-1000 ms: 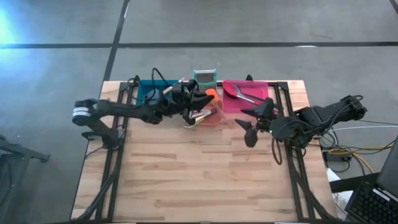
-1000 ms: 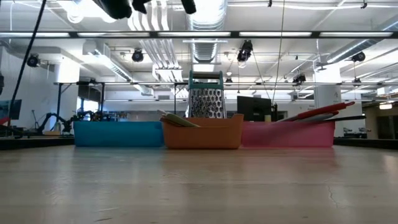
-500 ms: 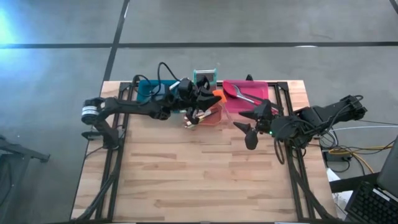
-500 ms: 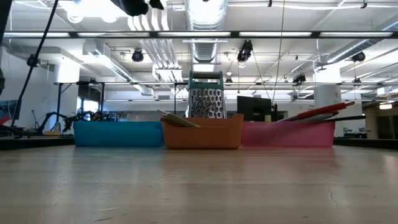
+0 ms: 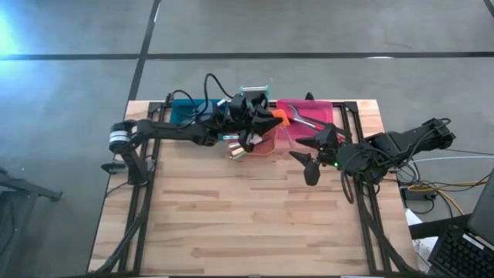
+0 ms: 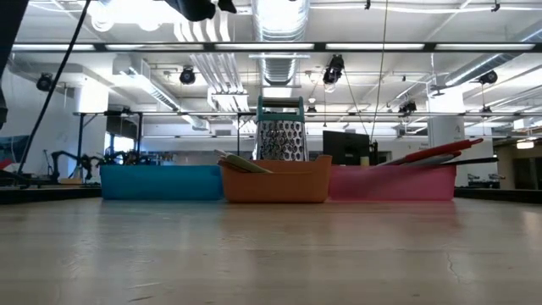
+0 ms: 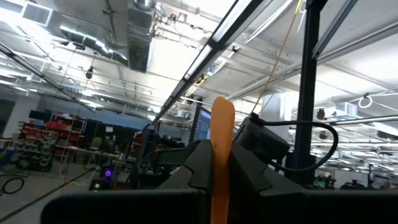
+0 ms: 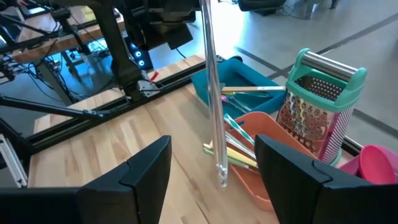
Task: Pick & Place Kitchen Items
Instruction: Put the orange spatula into the blue bin
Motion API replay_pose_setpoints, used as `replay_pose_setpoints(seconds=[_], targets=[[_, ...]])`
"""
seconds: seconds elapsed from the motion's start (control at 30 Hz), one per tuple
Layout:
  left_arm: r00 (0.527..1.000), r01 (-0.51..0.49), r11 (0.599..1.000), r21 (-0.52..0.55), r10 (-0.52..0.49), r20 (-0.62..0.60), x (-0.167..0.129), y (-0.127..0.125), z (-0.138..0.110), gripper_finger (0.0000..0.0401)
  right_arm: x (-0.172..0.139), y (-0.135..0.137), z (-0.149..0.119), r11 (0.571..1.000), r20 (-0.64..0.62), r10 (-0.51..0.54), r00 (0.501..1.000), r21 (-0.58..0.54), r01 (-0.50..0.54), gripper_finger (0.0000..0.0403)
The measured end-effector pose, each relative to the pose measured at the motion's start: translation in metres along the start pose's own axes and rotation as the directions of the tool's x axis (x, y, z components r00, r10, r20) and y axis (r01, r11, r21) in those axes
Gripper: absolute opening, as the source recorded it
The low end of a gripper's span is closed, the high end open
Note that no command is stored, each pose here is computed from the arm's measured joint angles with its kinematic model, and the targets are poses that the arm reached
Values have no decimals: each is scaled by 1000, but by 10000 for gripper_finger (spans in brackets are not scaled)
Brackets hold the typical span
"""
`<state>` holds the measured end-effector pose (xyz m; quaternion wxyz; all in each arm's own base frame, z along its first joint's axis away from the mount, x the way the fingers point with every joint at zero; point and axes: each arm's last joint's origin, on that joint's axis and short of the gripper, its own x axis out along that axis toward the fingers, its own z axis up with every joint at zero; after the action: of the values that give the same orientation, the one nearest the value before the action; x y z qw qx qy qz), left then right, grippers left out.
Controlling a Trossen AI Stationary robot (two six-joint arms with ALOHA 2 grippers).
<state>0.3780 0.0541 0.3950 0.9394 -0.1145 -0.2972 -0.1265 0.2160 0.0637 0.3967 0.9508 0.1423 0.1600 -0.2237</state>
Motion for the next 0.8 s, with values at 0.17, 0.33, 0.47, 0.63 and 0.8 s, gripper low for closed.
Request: replay_pose_setpoints(seconds=[0.17, 0.33, 0.47, 0.63, 0.8], targets=[[1000, 24, 1000, -10, -24, -3, 8, 2, 0, 28, 0, 0, 0, 1000, 0, -1, 1000, 1, 1, 205], [999, 47, 999, -21, -47, -11, 12, 4, -2, 28, 1, -1, 0, 1000, 0, -8, 1000, 1, 8, 150], [999, 51, 998, -29, -51, -16, 12, 5, -1, 28, 1, -2, 0, 1000, -8, -13, 1000, -13, 13, 77], [998, 56, 998, -42, -57, -24, 11, 5, -3, 28, 1, -1, -1, 999, -11, -6, 1000, -38, 6, 16], [998, 55, 997, -61, -57, -24, 11, 5, -3, 28, 1, -1, -1, 999, -11, -5, 1000, -35, 4, 11]])
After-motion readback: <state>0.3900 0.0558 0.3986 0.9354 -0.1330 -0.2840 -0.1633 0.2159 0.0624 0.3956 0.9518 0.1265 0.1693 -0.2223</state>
